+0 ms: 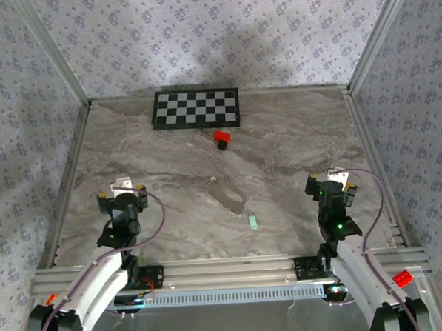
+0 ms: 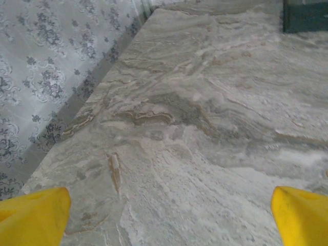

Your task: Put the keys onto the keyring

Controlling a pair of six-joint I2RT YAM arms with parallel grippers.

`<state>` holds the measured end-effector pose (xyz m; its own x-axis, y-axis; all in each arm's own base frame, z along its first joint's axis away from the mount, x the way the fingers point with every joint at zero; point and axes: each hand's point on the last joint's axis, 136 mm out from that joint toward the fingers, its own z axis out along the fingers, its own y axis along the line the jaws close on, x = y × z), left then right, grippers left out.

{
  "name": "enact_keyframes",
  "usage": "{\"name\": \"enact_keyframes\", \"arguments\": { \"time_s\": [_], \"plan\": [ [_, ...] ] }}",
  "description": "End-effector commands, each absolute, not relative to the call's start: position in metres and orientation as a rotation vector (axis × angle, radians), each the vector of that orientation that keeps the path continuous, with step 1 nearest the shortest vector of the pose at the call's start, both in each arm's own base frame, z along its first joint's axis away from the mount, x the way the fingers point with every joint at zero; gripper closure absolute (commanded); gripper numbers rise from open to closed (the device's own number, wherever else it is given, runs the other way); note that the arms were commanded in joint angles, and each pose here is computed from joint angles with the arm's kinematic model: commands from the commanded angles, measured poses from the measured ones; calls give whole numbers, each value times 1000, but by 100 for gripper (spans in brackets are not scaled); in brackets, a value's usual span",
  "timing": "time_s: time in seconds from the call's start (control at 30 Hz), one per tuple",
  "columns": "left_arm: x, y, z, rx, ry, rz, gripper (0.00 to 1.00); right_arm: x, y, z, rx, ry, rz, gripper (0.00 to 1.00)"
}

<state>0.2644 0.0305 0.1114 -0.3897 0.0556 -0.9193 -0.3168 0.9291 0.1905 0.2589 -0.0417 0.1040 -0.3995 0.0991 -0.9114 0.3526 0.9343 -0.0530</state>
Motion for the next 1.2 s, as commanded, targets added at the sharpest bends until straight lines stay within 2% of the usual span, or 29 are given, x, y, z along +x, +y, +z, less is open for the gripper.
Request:
{"name": "enact_keyframes", "arguments": {
  "time_s": [0.0, 0.67, 1.17],
  "plan": [
    [281, 29, 134, -252, 1848, 292, 1, 276, -36, 117, 353, 1902, -200, 0],
    [327, 36, 130, -245, 1851, 309, 0, 350, -27, 113, 199, 1937, -291, 0],
    [357, 30, 127, -219, 1835, 265, 0, 374, -44, 106, 226, 1875, -308, 0]
  ]
}}
